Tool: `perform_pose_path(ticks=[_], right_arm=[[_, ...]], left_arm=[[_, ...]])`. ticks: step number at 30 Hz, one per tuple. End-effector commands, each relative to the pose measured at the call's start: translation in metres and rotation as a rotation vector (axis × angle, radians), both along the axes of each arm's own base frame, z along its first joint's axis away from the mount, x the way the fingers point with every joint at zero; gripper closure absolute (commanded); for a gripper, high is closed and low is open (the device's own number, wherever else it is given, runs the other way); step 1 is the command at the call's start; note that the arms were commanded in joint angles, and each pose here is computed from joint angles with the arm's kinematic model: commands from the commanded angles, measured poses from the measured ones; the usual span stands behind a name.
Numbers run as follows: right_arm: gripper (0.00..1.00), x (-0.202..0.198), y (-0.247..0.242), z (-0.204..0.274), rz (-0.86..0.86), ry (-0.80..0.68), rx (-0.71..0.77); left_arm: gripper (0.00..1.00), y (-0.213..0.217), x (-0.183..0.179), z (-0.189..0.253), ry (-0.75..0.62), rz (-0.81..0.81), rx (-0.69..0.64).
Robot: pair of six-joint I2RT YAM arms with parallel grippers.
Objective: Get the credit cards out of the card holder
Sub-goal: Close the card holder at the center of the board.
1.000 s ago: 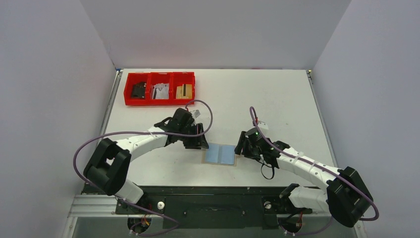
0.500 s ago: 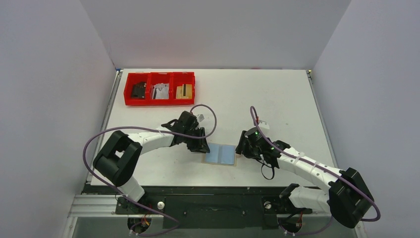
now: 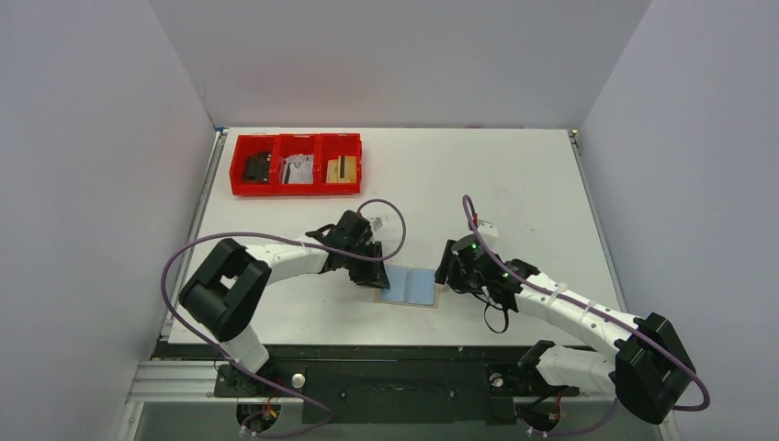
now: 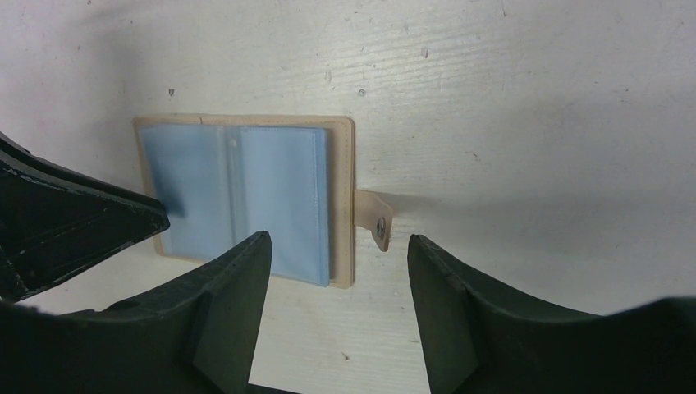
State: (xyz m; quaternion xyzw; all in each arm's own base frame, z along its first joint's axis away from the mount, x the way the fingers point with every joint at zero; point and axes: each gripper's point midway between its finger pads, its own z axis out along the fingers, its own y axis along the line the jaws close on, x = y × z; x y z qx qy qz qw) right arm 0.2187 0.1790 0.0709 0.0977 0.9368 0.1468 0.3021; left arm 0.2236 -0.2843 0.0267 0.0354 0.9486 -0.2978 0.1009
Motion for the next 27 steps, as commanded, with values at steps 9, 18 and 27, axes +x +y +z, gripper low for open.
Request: perform_pose_path(ticks=[9, 18, 27], right_arm=[[0.42, 0.011, 0.013, 0.013, -0.004, -0.044, 0.023], [0.43, 0.008, 0.018, -0.006, 0.013, -0.009, 0.011], [0.43, 0.006, 0.022, -0.024, 0.022, 0.025, 0.004]], left_arm=[[0.80, -0.018, 0.004, 0.000, -0.034, -0.048, -0.011], [0.81, -0.034, 0.004, 0.002, -0.025, -0.059, -0.040], [0.81, -0.048, 0.006, 0.002, -0.008, -0.062, -0.074]])
